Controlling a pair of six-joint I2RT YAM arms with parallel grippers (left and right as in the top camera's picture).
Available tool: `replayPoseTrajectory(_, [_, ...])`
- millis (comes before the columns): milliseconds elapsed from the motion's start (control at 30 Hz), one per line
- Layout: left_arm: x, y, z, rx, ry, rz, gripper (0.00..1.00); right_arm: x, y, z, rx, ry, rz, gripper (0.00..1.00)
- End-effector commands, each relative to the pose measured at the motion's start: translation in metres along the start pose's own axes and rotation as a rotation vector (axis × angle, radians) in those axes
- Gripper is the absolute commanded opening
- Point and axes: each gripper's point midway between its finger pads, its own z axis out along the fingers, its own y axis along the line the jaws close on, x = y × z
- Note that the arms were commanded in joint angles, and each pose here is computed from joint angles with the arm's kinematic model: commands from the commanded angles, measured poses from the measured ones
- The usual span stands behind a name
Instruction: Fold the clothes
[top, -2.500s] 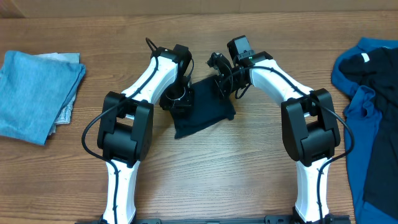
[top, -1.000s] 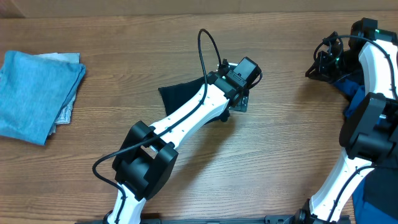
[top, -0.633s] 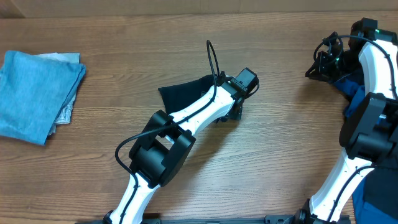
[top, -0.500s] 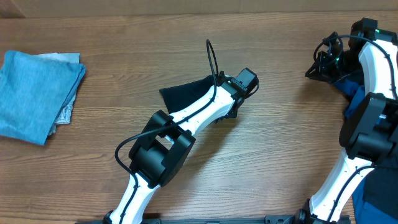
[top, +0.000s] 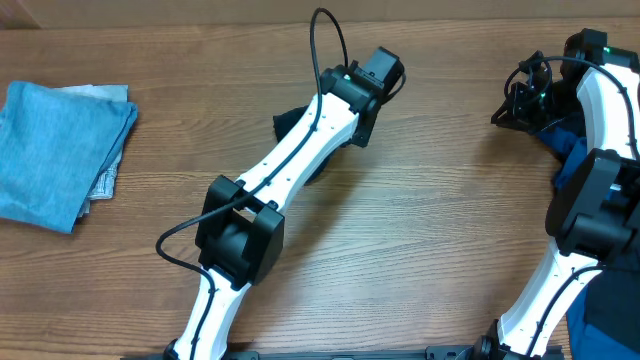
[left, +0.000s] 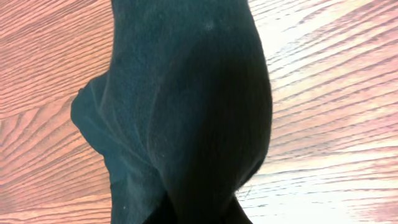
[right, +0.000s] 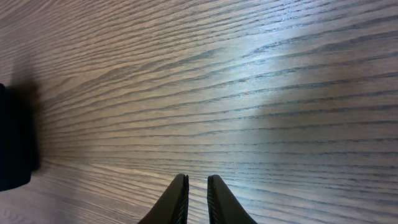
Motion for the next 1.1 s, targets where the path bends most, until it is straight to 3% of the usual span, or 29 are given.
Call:
replayPoseTrajectory(0, [-0.013,0.022,-0.011,0.030,-0.017,-0.040,0.04,-0.008,0.006,-0.017,0.005,-0.047,-0.020,0.15])
replayPoseTrajectory(67, [-0.021,0.044,-0.021,0.044,-0.030,-0.108,0.04,-0.008,0.005,-0.017,0.006,-0.048,-0.021,0.18])
replayPoseTrajectory(100, [-0.028,0.063,-0.030,0.061,-0.050,-0.154,0.04,-0.009,0.005,-0.017,0.006,-0.051,-0.022,0.26])
replayPoseTrajectory(133, [-0.033,0.077,-0.038,0.077,-0.068,-0.193,0.04,-0.009,0.005,-0.017,0.007,-0.051,-0.023,0.43])
replayPoseTrajectory(167, [-0.039,0.105,-0.052,0.105,-0.099,-0.269,0.04,-0.009,0.005,-0.017,0.007,-0.052,-0.023,0.79])
replayPoseTrajectory(200, [-0.042,0.125,-0.063,0.120,-0.122,-0.316,0.04,-0.010,0.005,-0.017,0.007,-0.057,-0.025,1.00])
replayPoseTrajectory(367, [-0.030,0.237,-0.099,0.139,-0.195,-0.541,0.04,-0.019,0.004,-0.018,0.011,-0.092,-0.042,1.00])
replayPoseTrajectory(500, [-0.009,0.296,-0.089,0.150,-0.177,-0.633,0.04,-0.026,0.004,-0.018,0.014,-0.118,-0.054,1.00])
replayPoseTrajectory(733, [0.024,0.399,-0.084,0.198,-0.268,-0.795,0.04,-0.027,0.004,-0.019,0.015,-0.123,-0.057,1.00])
replayPoseTrajectory(933, [0.072,0.463,-0.042,0.210,-0.314,-0.938,0.04,-0.027,0.004,-0.019,0.015,-0.123,-0.057,1.00])
replayPoseTrajectory(1067, [0.125,0.488,-0.029,0.159,-0.315,-1.011,0.04,-0.027,0.004,-0.019,0.015,-0.123,-0.057,1.00])
